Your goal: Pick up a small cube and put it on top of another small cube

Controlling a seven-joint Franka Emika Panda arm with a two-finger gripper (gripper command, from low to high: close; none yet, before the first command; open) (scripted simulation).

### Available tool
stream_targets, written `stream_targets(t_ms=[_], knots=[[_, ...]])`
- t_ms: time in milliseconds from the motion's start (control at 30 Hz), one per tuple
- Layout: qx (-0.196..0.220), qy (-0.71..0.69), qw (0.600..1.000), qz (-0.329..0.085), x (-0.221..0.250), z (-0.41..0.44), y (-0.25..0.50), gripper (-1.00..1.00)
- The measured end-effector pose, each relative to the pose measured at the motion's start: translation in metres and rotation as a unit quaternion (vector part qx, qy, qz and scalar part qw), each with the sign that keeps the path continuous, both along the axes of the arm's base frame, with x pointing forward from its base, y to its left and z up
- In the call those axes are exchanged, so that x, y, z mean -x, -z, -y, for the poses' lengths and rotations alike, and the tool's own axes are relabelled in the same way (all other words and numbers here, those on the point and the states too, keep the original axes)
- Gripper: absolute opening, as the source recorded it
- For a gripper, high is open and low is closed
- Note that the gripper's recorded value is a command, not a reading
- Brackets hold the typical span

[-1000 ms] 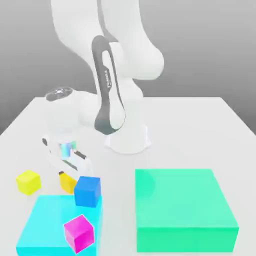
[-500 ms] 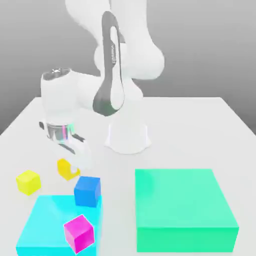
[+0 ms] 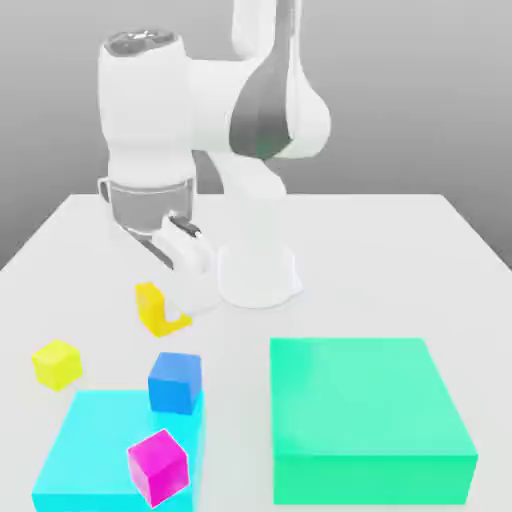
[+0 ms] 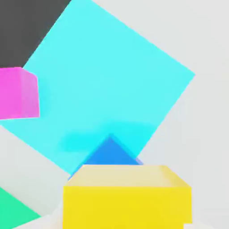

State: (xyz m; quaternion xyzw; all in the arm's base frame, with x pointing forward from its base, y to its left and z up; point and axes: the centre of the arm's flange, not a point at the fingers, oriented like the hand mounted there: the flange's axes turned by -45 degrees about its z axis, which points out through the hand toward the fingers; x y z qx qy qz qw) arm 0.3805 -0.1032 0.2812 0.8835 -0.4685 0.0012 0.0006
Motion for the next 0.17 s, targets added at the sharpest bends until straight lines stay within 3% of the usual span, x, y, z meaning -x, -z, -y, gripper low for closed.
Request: stream_targets(t_ms=[33,67,167], knots=[[0.0,0.001,1.0,0.0,0.0,0.0,0.012,-1.0],[-0.001,0.001,1.0,0.0,0.001,-0.001,0.024,1.0],[-0.001,0.001,1.0,0.0,0.001,-0.001,0.024,1.0]])
